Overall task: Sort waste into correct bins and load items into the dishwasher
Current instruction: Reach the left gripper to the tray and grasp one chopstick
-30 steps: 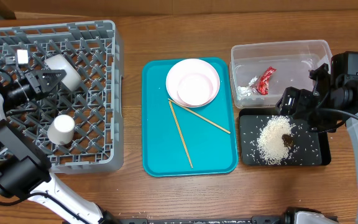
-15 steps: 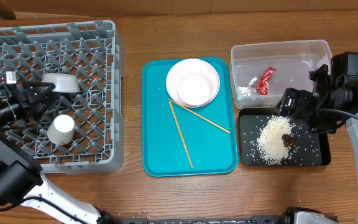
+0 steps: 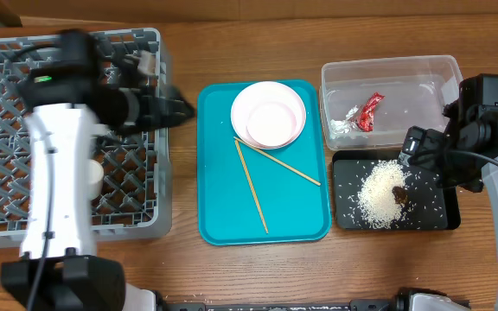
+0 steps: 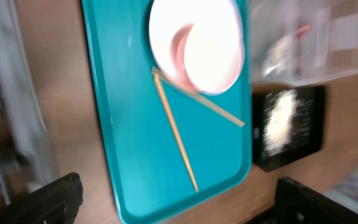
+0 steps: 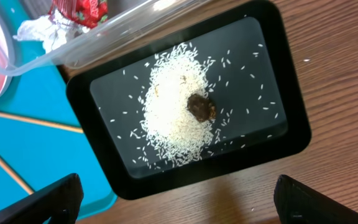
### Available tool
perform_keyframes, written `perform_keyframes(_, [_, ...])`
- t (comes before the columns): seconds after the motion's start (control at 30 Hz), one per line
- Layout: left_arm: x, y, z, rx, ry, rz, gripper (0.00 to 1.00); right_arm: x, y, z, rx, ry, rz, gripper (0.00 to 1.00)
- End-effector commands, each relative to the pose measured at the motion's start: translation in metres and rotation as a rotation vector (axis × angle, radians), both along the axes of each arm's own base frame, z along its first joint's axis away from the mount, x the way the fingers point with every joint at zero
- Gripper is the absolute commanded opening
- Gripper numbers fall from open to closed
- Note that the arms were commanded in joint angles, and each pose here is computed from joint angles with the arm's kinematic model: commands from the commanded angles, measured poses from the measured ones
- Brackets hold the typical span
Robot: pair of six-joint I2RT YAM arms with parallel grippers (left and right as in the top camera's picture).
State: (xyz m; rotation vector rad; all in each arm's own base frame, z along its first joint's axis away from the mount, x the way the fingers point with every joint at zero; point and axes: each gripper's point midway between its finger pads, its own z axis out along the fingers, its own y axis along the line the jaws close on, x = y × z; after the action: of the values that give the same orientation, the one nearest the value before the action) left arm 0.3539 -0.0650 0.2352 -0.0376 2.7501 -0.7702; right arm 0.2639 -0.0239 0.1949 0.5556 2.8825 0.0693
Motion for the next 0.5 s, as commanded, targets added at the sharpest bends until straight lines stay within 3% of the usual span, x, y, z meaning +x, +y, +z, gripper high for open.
perform_keyframes(0.0, [-0.011,-0.034,-0.038,0.214,0.191,0.201,1.0,0.002,-0.005,0.005,-0.028,-0.019,-0.023,1.0])
perform_keyframes(0.17, [-0.037,-0.099,-0.106,0.377,0.344,0.171,1.0,0.0,-0.005,0.005,-0.028,-0.012,-0.024,1.0])
perform_keyframes(0.3, [-0.046,-0.12,-0.149,0.43,0.414,0.128,1.0,0.0,-0.003,0.005,-0.016,-0.013,-0.02,1.0])
perform_keyframes(0.47, [-0.059,-0.126,-0.203,0.508,0.55,0.103,0.93,0.001,-0.003,0.005,-0.014,-0.013,-0.02,1.0])
